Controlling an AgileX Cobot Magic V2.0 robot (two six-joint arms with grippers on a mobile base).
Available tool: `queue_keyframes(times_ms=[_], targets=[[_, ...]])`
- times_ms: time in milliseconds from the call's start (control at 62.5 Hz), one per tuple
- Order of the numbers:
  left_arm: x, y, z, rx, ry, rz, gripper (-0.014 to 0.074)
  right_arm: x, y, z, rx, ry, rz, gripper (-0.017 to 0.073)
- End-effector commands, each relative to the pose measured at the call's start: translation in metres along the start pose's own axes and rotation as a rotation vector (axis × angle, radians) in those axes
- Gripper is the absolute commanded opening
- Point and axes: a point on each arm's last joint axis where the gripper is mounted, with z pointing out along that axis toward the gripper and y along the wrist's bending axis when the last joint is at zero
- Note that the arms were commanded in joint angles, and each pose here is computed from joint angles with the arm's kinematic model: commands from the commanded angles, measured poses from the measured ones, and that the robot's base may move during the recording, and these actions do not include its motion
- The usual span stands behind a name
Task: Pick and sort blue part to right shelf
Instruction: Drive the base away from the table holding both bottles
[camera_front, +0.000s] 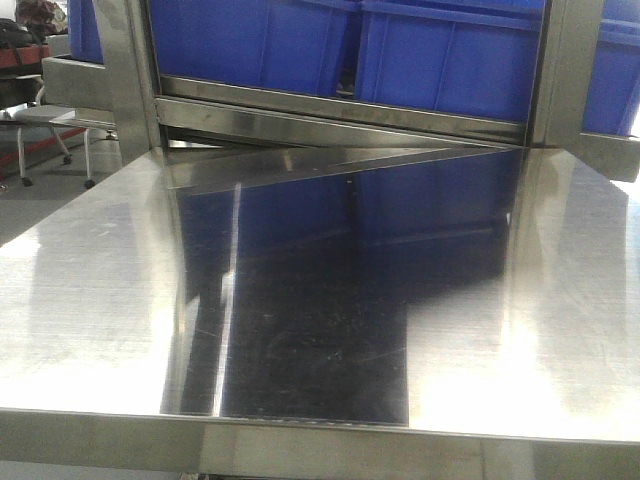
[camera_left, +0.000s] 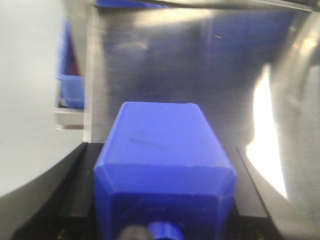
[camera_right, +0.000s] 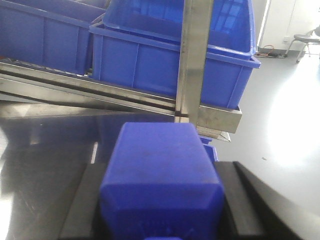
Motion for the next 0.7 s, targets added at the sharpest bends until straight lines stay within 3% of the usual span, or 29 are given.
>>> queue_keyframes(times_ms=[0, 384, 688], targets=[[-0.011, 0.004, -0.023, -0.038, -0.176, 0.006, 0.0332, -0.019, -0.001, -0.001, 0.01, -0.123, -0.016, 0.0311], [0.022, 0.009, -0.087, -0.135, -0.339, -0.01, 0.0332, -0.019, -0.001, -0.001, 0.01, -0.123, -0.016, 0.0311], [0.038, 0.003, -0.119, -0.145, -0.414, 0.0, 0.0332, -0.019, -0.001, -0.001, 0.01, -0.123, -0.016, 0.0311]])
